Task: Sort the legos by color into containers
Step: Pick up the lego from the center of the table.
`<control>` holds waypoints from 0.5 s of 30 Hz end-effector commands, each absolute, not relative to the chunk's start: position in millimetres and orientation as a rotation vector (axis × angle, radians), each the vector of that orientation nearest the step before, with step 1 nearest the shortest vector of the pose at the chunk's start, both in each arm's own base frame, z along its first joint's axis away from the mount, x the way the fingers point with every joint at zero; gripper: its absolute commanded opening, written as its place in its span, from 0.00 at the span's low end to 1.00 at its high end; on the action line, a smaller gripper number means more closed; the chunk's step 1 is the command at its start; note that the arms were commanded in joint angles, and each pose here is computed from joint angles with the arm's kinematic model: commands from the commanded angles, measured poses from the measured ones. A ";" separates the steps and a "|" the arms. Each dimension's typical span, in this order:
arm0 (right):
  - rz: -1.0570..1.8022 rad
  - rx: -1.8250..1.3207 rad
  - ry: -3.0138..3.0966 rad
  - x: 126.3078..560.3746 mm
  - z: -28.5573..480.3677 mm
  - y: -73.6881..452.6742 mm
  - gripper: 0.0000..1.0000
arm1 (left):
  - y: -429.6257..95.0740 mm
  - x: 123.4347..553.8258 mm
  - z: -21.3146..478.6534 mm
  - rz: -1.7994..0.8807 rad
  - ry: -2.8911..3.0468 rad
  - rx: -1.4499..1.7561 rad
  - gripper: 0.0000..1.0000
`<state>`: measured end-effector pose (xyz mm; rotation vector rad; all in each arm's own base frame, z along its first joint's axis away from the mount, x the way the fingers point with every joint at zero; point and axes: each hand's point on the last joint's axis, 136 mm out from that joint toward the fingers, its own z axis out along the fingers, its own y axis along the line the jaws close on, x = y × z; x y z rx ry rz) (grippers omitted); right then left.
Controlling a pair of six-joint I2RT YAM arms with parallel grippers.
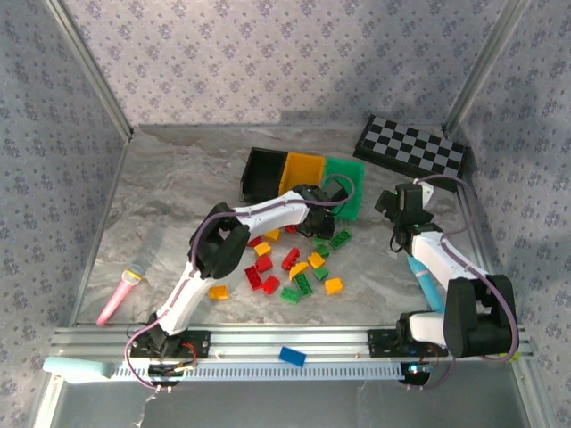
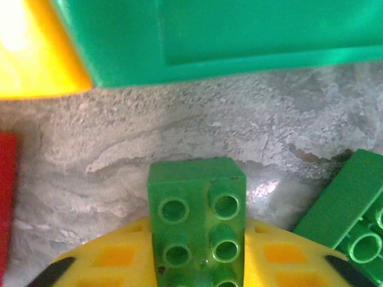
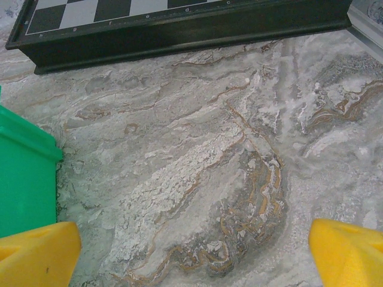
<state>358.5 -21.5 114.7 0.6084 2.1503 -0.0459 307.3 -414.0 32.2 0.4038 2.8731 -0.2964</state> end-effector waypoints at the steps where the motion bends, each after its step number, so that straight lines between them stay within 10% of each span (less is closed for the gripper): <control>1: -0.057 0.621 2.150 353.6 114.0 -22.5 1.00 | -410.2 305.2 45.5 -0.267 2.844 0.438 0.19; 15: -0.041 0.562 2.173 361.0 110.1 -10.1 1.00 | -308.0 359.8 166.3 -0.204 2.599 0.192 0.10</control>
